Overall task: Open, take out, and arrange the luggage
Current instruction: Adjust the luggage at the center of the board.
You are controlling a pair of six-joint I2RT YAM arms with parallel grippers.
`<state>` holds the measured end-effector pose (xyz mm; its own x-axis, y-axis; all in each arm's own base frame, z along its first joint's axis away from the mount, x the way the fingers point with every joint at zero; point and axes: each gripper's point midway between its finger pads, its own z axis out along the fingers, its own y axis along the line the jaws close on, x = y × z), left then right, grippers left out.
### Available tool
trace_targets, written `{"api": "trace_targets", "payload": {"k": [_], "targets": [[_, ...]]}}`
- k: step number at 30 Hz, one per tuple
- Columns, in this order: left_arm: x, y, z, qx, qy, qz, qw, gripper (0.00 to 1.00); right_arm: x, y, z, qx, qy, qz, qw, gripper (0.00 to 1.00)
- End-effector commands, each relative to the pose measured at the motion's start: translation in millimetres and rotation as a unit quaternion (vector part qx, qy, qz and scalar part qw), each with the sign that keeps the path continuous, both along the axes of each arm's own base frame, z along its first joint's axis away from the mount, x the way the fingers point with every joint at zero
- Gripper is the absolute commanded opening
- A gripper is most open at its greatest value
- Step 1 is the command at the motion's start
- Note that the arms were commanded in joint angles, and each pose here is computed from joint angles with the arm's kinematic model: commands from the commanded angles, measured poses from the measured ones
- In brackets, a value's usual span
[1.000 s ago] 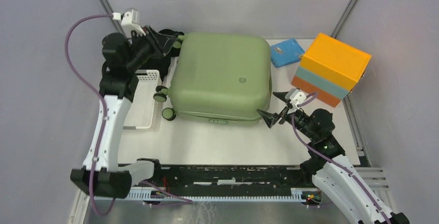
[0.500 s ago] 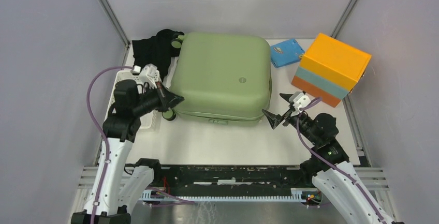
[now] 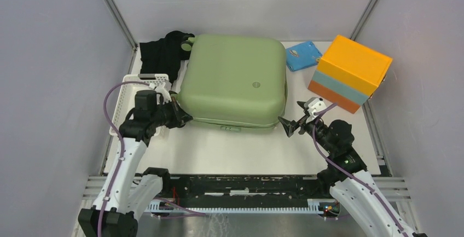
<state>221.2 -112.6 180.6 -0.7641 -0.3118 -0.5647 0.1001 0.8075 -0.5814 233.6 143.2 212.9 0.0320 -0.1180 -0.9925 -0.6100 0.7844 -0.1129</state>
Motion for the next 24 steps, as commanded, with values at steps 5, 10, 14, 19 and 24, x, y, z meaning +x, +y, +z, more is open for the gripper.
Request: {"api": "trace_targets", "payload": {"k": [5, 10, 14, 19, 24], "targets": [[54, 13, 6, 0.010, -0.028, 0.071, 0.997, 0.02, 1, -4, 6, 0.016, -0.007, -0.016, 1.000, 0.98], [78, 14, 2, 0.016, -0.021, 0.078, 0.997, 0.02, 1, -4, 3, 0.027, -0.001, -0.020, 0.999, 0.98], [95, 13, 2, 0.019, -0.022, 0.078, 0.997, 0.02, 1, -3, -1, 0.042, 0.007, -0.021, 0.999, 0.98], [118, 12, 4, 0.020, -0.023, 0.079, 0.996, 0.02, 0, -1, -11, 0.060, 0.024, -0.022, 0.998, 0.98], [146, 10, 4, 0.022, -0.022, 0.082, 0.996, 0.02, -3, 1, -20, 0.077, 0.036, -0.017, 0.996, 0.98]]}}
